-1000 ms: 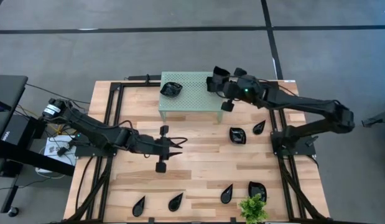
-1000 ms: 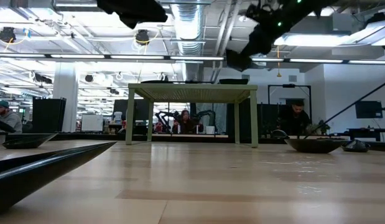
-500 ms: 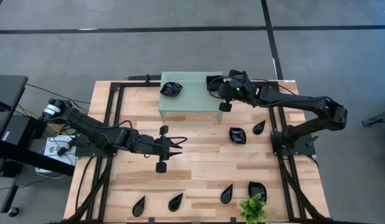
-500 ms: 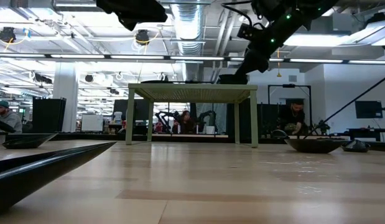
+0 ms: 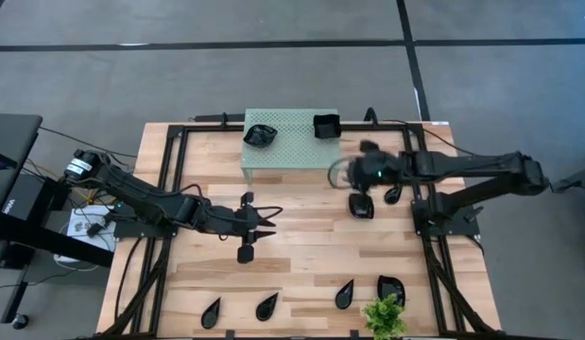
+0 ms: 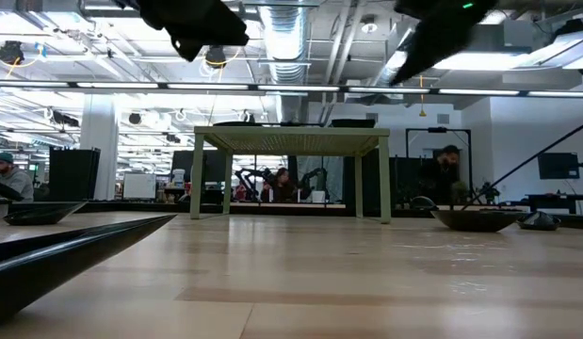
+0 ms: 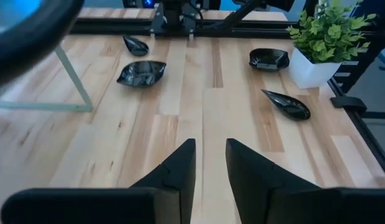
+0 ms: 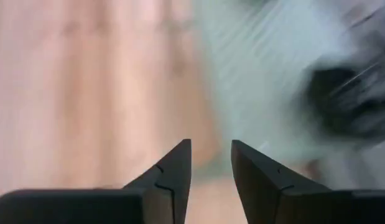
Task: Pick & Place Mini shaped plates
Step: Stack the leaf-shaped plate on top of the other leaf-shaped plates on the shelf, then put the drop-shaped plate on the shelf
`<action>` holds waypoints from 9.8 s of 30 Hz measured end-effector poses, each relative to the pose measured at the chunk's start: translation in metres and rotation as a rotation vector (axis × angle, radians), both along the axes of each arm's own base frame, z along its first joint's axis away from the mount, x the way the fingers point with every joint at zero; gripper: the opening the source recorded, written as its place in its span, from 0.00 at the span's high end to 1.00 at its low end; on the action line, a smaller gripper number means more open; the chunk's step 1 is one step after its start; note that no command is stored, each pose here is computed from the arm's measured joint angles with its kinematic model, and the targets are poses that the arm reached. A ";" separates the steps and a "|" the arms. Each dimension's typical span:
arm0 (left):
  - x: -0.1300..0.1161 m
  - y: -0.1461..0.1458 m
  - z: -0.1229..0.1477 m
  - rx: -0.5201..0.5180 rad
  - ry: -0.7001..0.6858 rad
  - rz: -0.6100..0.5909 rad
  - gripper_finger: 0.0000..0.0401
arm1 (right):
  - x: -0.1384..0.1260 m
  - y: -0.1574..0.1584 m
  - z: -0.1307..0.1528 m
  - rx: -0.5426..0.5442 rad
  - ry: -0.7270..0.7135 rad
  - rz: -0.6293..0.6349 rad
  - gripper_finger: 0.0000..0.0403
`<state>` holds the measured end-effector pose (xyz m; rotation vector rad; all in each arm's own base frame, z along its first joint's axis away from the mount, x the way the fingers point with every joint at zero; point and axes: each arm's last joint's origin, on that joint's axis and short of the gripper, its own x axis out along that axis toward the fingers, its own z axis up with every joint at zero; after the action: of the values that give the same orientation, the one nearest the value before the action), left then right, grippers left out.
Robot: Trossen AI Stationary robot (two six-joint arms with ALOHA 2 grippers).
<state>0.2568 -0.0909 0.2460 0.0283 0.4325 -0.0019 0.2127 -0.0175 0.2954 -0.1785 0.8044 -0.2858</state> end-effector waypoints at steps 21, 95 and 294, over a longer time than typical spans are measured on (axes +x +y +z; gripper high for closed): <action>-0.001 0.000 -0.004 -0.021 0.011 0.011 0.78 | -0.001 0.056 -0.119 0.206 0.517 -0.200 0.59; 0.050 -0.006 -0.054 0.008 -0.040 -0.262 0.83 | 0.091 0.112 -0.098 -0.268 -0.027 0.780 0.98; -0.083 0.042 -0.103 -0.466 0.476 0.934 0.98 | 0.029 0.073 -0.072 -0.139 -0.212 0.315 0.62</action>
<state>0.1734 -0.0489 0.1434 -0.6460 0.8795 0.8227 0.2415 0.0559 0.2234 -0.3942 0.5359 -0.0611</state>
